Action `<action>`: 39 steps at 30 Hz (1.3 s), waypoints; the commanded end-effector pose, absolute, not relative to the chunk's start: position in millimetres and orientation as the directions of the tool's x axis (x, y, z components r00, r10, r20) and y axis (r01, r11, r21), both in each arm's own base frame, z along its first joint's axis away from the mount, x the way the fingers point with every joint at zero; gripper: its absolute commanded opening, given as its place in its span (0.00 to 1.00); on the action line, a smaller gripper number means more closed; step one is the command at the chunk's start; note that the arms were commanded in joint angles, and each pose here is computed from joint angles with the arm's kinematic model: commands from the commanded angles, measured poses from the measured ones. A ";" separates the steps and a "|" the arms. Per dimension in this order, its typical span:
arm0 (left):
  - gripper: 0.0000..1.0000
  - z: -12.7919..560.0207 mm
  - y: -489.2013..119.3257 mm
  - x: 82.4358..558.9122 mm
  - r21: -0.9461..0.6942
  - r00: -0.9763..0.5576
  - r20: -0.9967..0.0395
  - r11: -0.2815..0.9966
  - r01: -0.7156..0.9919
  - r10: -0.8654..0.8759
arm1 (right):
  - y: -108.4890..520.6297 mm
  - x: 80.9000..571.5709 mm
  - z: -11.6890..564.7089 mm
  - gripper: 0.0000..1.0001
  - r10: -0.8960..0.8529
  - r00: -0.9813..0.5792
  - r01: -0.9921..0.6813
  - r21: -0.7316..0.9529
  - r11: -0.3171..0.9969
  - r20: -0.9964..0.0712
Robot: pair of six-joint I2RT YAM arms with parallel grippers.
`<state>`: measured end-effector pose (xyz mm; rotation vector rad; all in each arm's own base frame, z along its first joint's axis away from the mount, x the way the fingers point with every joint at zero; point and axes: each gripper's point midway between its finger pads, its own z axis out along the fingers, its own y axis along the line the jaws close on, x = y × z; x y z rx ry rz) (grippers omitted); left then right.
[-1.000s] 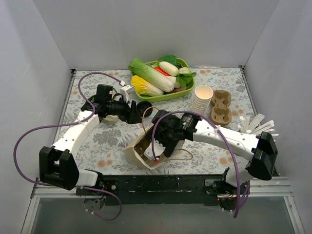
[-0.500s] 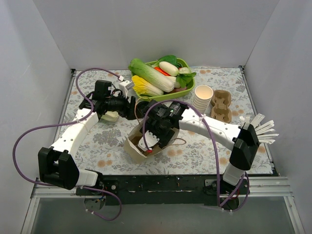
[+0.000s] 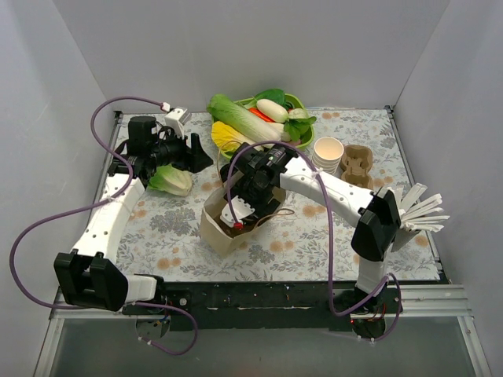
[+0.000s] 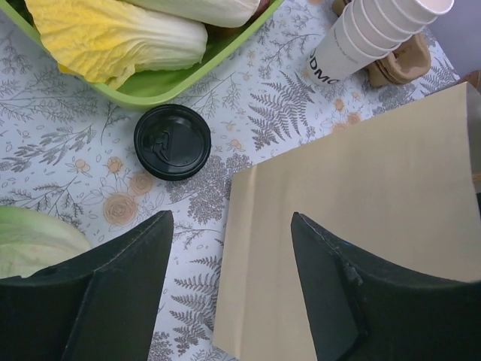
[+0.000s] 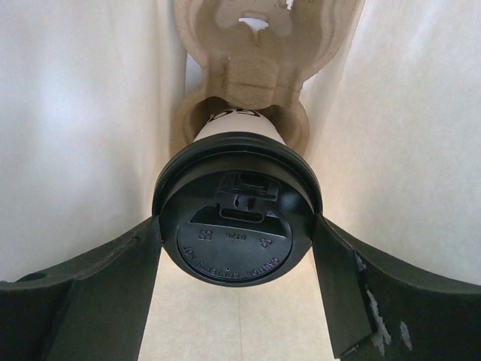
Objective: Pack the takeout coffee
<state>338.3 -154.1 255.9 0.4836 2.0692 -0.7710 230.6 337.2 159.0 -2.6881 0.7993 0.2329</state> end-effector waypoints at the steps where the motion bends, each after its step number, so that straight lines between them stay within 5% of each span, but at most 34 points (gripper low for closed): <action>1: 0.64 293.1 -151.6 336.9 -0.306 -0.481 -0.876 0.748 0.589 0.020 | 334.8 224.1 145.0 0.01 -0.490 0.823 -0.550 -0.187 -0.814 -0.288; 34: 0.65 317.0 -158.5 317.6 -0.317 -0.442 -0.897 0.702 0.637 -0.004 | 310.7 215.0 82.9 0.01 -0.523 0.823 -0.530 0.029 -0.847 -0.221; 39: 0.65 325.1 -161.3 311.5 -0.301 -0.415 -0.910 0.679 0.669 0.005 | 317.3 220.5 103.0 0.26 -0.531 0.820 -0.552 -0.051 -0.832 -0.214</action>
